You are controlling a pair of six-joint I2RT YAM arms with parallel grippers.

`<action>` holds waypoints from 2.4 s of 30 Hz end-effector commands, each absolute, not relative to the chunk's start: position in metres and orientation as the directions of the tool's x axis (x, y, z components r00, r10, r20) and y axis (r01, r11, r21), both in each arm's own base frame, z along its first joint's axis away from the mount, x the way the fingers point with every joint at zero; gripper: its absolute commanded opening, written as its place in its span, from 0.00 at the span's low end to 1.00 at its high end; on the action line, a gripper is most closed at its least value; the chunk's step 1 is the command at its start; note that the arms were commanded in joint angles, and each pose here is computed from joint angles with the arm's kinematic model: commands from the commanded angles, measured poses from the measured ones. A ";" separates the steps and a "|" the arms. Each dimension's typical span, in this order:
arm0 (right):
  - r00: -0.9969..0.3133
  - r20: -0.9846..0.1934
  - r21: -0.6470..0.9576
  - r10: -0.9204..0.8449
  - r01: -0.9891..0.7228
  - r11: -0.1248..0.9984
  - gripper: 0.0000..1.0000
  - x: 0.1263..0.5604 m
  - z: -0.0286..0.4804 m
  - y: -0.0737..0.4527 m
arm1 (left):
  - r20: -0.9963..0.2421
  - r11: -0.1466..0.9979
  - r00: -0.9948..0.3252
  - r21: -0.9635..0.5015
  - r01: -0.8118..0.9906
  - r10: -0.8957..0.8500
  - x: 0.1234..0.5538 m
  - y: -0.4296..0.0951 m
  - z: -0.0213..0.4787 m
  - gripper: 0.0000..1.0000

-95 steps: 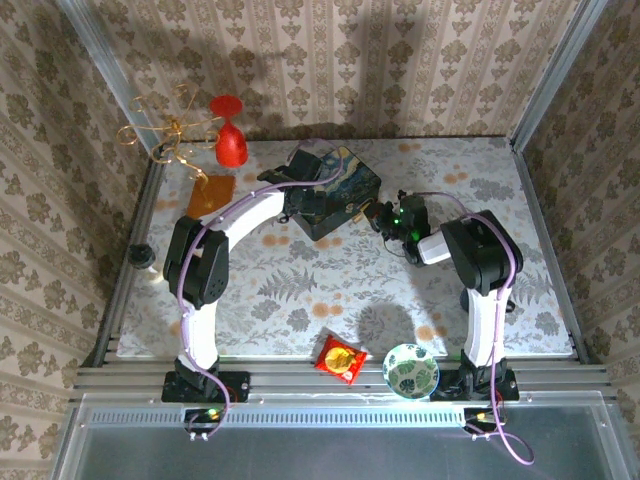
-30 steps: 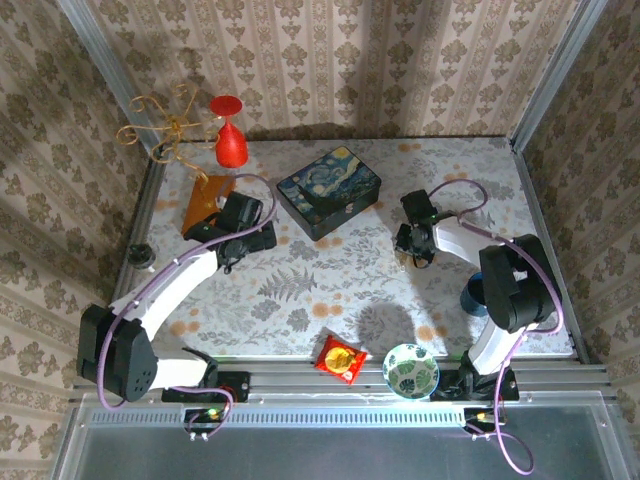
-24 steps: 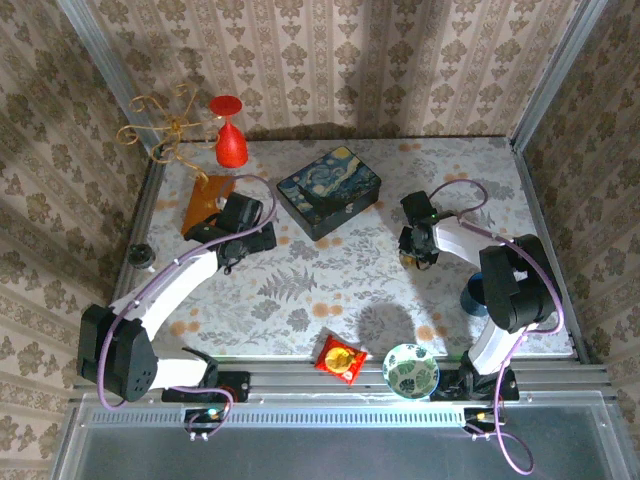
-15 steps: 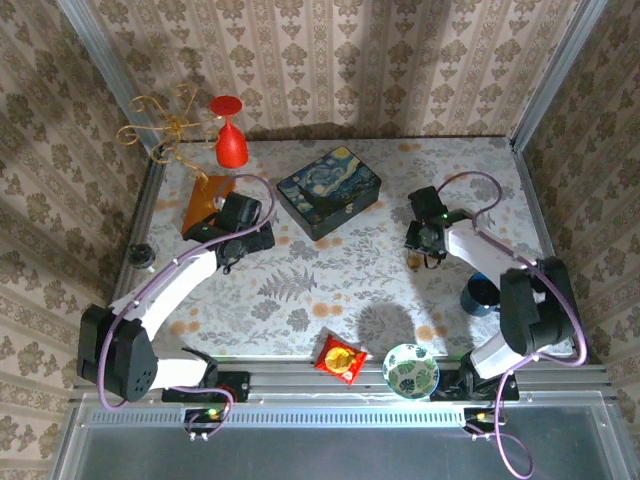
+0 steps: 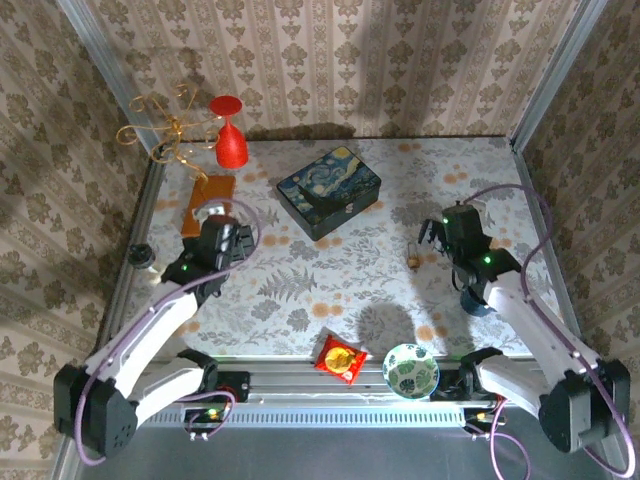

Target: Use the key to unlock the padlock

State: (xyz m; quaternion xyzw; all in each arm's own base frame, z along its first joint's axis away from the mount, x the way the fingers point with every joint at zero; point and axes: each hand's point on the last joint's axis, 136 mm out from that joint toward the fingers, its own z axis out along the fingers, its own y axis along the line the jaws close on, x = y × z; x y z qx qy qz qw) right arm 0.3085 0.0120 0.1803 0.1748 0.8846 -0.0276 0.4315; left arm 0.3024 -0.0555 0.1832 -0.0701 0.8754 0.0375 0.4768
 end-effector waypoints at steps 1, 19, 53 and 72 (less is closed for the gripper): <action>-0.464 -0.864 0.016 0.198 0.368 0.930 1.00 0.307 0.204 -0.011 | -0.943 0.980 -0.323 -0.014 -0.201 -0.079 0.313 -0.037 0.215 1.00; -0.255 -0.967 -0.089 -0.009 0.305 0.948 1.00 0.322 0.178 -0.026 | -0.973 0.970 -0.184 0.169 -0.173 0.137 0.356 -0.002 0.168 1.00; -0.169 -0.983 0.052 0.068 0.097 0.994 1.00 0.367 0.131 -0.016 | -0.957 0.981 -0.279 0.031 0.191 0.084 0.396 -0.017 0.100 1.00; -0.324 -0.943 0.032 0.072 0.127 0.991 1.00 0.396 0.098 -0.019 | -0.956 0.979 -0.279 0.039 0.200 0.095 0.396 -0.020 0.100 1.00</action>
